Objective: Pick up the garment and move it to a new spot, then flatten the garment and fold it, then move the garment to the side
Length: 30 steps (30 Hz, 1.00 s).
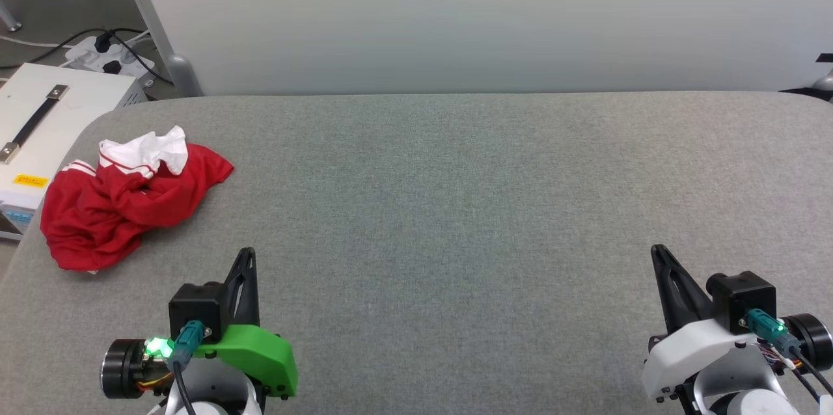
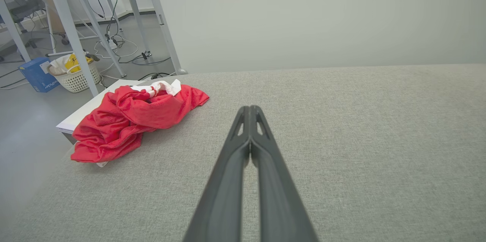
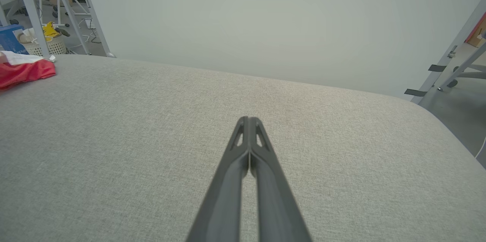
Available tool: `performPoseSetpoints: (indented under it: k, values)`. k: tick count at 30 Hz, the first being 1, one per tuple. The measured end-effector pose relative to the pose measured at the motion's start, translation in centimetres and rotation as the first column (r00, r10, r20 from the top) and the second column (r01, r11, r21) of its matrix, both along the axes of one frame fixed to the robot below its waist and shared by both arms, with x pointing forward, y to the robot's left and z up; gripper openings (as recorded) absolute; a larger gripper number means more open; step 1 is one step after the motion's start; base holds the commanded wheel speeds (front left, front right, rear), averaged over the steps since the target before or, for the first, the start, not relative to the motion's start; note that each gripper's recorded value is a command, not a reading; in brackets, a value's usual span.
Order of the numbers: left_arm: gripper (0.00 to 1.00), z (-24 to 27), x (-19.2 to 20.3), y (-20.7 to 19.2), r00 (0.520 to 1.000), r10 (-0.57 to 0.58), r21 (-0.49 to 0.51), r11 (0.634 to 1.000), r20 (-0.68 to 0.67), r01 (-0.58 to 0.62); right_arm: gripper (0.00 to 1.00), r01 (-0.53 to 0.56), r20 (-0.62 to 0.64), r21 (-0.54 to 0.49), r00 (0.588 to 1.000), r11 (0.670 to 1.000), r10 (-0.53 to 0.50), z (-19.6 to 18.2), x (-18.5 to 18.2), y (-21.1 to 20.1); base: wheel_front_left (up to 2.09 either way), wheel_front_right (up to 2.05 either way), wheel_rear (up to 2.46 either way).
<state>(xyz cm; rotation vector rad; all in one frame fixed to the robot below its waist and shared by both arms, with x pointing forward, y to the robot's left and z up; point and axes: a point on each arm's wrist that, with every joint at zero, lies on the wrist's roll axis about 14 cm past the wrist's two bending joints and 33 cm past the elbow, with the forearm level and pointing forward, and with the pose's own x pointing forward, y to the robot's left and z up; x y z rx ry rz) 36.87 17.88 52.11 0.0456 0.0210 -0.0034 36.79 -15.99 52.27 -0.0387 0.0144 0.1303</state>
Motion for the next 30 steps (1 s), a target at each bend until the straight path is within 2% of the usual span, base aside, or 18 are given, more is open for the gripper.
performPoseSetpoints:
  k: [30]
  values:
    - [0.0, 0.0, 0.0, 0.0, 1.0, 0.0, 0.0, 1.0, 0.0, 0.0, 0.0, 0.0, 0.0, 0.0, 1.0, 1.0, 0.0, 0.0, 0.0, 0.0, 0.0, 0.0, 0.0]
